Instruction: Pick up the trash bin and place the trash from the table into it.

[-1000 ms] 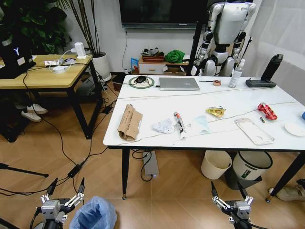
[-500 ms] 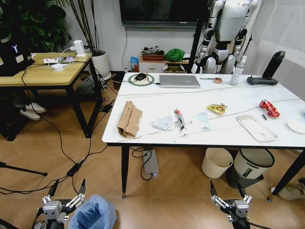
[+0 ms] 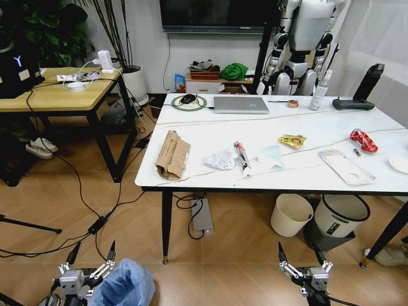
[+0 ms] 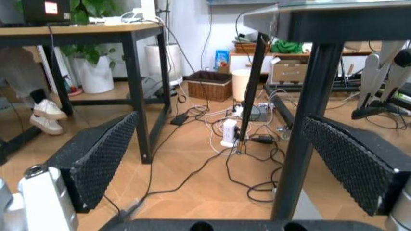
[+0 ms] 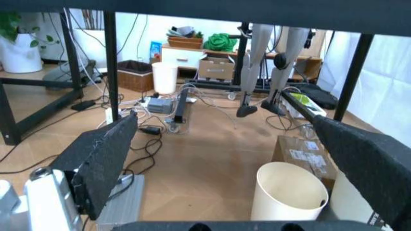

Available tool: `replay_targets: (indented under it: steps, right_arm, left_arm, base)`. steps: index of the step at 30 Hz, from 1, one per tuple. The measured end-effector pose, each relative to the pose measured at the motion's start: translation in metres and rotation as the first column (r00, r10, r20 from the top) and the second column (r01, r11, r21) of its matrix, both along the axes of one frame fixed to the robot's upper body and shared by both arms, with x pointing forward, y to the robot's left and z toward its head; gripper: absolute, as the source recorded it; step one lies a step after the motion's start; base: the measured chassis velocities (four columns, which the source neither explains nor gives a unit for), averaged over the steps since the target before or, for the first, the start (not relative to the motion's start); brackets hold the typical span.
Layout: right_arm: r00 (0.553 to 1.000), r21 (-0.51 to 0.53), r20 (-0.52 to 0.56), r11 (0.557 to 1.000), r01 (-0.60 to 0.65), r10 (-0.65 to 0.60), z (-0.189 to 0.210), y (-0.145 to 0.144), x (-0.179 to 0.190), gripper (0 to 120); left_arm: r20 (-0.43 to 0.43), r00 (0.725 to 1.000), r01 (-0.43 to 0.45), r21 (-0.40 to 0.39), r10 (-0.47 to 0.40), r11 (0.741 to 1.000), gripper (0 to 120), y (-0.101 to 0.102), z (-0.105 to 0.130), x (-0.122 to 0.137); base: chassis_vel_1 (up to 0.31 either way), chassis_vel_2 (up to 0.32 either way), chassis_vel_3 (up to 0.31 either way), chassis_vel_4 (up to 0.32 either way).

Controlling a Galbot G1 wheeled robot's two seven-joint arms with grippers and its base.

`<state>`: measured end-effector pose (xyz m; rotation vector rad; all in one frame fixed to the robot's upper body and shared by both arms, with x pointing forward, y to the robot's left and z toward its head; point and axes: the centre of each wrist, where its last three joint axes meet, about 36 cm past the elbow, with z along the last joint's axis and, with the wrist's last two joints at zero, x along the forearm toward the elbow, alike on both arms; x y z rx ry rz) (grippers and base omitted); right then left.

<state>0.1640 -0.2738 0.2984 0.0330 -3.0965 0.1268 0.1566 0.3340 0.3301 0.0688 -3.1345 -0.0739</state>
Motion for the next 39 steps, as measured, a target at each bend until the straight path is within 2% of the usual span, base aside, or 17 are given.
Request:
replay_targets:
  steps: [39]
  right_arm:
    - [1.000,0.015,-0.009,1.000,-0.004,0.004,-0.007,0.011,-0.002,100]
  left_arm:
    - [-0.025,1.000,-0.012,-0.006,0.012,1.000,100,0.003,-0.011,-0.005]
  base:
    - [0.000,0.000,0.000,0.000]
